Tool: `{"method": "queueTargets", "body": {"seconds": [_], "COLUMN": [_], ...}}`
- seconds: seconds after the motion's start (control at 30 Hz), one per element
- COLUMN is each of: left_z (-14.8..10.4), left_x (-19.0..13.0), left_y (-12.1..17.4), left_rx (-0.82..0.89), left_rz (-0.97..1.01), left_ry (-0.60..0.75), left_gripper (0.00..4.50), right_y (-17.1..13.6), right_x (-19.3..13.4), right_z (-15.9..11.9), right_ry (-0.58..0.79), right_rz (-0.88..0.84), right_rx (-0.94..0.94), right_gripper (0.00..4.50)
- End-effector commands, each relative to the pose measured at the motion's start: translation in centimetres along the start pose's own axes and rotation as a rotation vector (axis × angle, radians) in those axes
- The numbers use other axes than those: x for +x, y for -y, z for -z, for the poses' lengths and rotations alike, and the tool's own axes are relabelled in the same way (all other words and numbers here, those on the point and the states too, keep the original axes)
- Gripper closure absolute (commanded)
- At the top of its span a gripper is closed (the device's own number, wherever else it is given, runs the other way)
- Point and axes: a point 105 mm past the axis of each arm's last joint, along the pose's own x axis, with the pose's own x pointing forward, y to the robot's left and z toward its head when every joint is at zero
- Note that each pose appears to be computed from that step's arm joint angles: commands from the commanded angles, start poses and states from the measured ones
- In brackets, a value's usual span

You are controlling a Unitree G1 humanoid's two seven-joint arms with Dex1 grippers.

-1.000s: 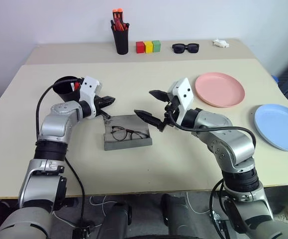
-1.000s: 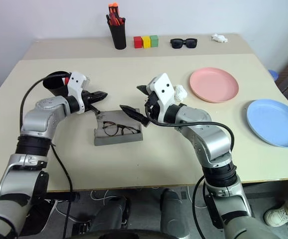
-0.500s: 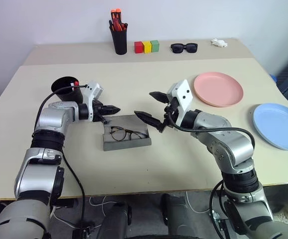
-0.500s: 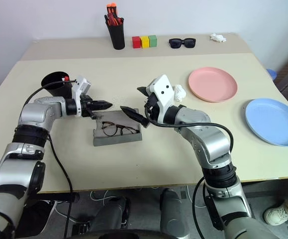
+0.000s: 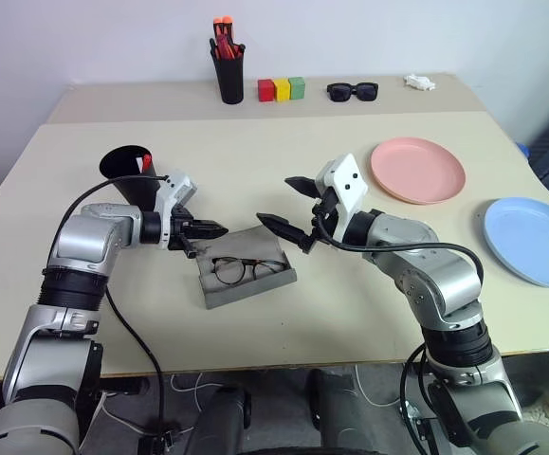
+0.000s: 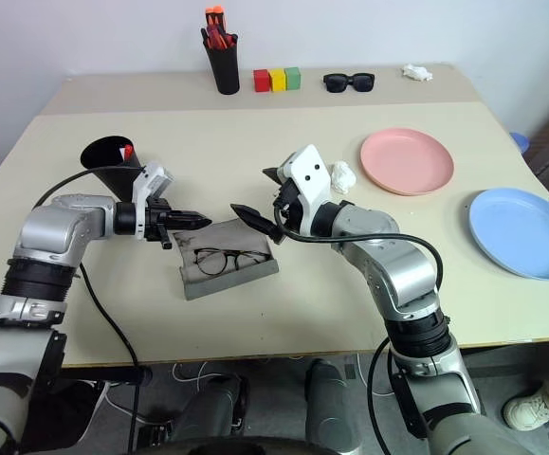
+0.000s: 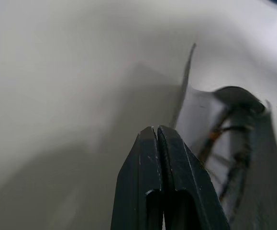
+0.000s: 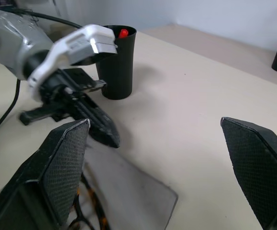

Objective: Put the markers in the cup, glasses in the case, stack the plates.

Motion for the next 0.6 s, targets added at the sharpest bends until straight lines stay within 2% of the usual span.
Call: {"method": "queueTargets", "body": {"seconds": [0.03,0.3,0.6], "left_z": [-0.8,0.1,0.9], "left_x": [-0.1,-0.4,0.1], "left_y": [1.3,4.5,6.1], "left_rx": [-0.005,-0.007,-0.020], "left_rz": [0.054,0.201,0.236], "left_ry": [0.030,-0.020,-0.020], "left_gripper": [4.47,4.47,4.47], "right_y": [-0.1,0.2,0.8], "right_x": [0.2,0.1,-0.1], "right_z": [-1.2,-1.2,-1.1], "right_ry": [0.044,0.040,0.033], "right_rz": [-0.004,0.008,0.036], "right_rx": [-0.031,-0.035,-0.044], "right_gripper": [0.00,0.00,0.00]}}
